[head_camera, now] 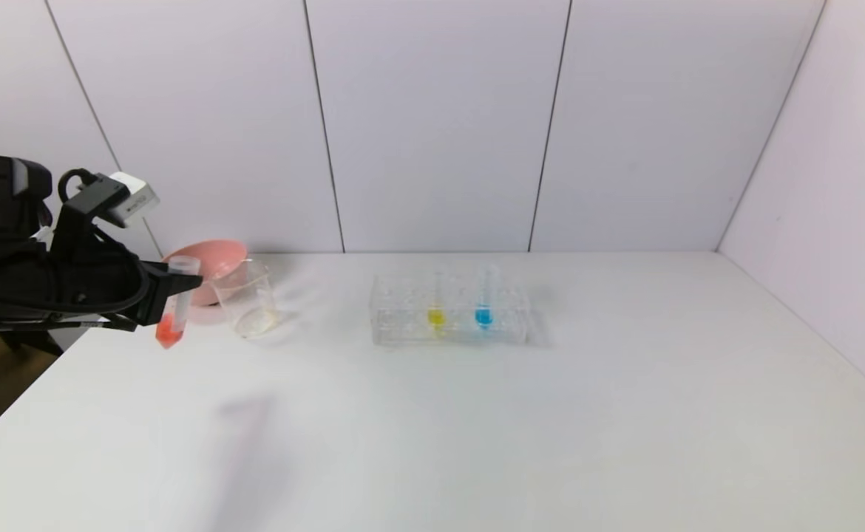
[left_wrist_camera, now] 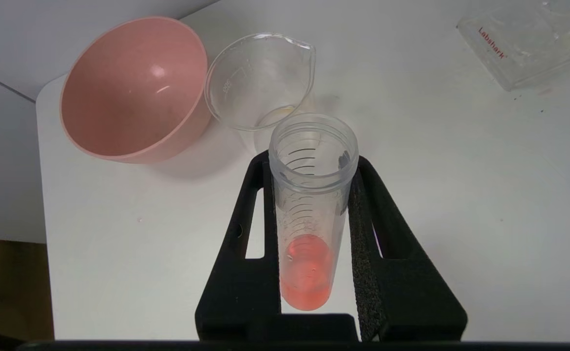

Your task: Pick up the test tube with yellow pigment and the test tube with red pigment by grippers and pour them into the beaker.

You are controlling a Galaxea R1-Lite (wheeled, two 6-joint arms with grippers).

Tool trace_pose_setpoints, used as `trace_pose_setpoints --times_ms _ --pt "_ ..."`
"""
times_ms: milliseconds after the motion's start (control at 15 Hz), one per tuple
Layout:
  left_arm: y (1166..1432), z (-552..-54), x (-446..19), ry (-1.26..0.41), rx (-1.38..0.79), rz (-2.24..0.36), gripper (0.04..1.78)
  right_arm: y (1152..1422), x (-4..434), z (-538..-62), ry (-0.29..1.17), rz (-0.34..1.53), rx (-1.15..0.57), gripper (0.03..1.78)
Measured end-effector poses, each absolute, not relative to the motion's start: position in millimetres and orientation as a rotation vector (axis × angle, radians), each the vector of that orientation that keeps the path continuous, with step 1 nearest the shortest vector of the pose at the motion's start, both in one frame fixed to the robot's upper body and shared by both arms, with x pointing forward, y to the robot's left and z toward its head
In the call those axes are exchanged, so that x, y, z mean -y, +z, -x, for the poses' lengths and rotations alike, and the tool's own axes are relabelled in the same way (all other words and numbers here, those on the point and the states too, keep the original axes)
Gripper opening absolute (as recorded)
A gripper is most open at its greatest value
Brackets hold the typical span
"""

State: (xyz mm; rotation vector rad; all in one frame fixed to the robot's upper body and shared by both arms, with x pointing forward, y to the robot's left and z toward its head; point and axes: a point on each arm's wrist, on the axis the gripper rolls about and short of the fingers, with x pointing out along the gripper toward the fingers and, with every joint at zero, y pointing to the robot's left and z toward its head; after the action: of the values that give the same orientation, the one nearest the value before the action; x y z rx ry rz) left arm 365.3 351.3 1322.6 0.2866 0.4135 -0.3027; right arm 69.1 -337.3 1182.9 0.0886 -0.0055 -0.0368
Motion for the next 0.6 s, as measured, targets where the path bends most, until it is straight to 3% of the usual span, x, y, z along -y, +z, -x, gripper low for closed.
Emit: trace_pose_setpoints --times_ms 600 --pt "1324.2 -424.0 -366.6 -0.356 -0.499 -0.487 0.43 1182.9 337.3 -69.1 -0.037 -0.089 0.005 1.71"
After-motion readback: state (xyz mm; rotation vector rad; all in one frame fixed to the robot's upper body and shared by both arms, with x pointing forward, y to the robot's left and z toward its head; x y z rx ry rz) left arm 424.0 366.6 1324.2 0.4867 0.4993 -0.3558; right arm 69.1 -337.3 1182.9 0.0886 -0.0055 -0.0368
